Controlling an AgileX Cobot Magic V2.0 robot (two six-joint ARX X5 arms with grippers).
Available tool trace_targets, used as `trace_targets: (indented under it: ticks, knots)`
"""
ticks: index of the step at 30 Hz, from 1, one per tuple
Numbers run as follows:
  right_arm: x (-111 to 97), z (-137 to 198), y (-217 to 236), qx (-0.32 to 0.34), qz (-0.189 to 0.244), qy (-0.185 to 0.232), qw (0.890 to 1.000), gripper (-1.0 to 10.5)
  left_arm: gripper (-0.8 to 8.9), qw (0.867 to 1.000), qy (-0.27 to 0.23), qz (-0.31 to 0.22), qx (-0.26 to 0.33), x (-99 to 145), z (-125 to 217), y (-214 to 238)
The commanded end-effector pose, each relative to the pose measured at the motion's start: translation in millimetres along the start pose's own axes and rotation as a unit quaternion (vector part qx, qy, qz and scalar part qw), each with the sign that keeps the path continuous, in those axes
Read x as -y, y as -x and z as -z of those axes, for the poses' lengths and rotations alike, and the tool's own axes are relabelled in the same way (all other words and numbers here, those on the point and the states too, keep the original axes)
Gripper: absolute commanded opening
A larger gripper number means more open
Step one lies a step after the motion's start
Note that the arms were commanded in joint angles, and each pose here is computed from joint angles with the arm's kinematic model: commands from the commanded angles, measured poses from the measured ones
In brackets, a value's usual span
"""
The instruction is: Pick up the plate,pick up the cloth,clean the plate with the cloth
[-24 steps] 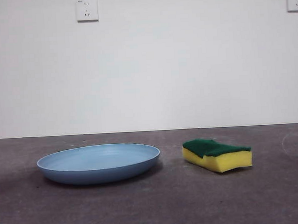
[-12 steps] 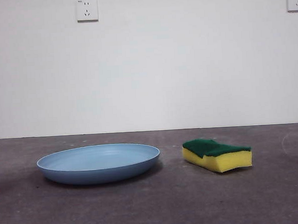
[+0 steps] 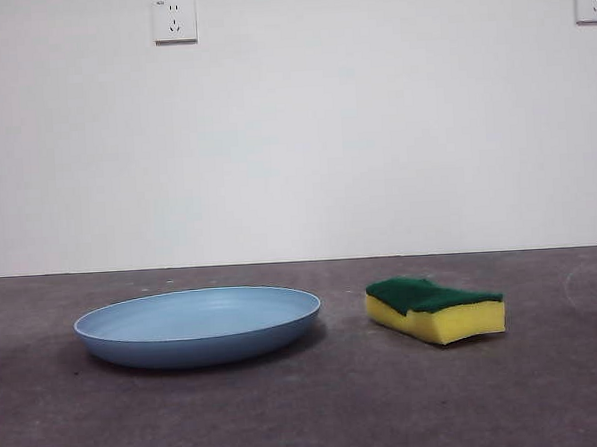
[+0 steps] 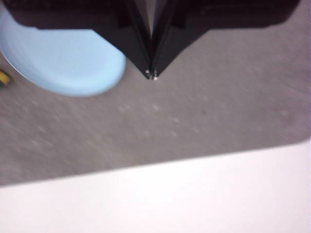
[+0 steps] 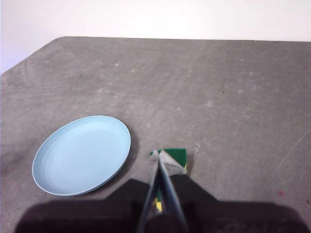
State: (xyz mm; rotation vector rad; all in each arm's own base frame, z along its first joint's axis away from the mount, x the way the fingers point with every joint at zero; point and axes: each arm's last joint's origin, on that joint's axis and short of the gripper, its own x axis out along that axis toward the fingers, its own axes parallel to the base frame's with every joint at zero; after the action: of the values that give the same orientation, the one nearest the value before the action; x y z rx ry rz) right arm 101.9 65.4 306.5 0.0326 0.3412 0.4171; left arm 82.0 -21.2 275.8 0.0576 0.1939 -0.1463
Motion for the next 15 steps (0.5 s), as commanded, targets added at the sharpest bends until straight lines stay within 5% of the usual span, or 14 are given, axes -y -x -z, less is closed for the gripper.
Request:
trace_targets:
  ticks: [1, 15]
  knots:
    - [0, 1, -1, 0.0, 0.001, -0.003, 1.0, 0.0, -0.03, 0.999, -0.022, -0.023, 0.017, -5, 8, -8]
    - [0, 1, -1, 0.0, 0.001, -0.003, 1.0, 0.0, -0.03, 0.996, -0.007, -0.054, 0.065, -20, 90, -35]
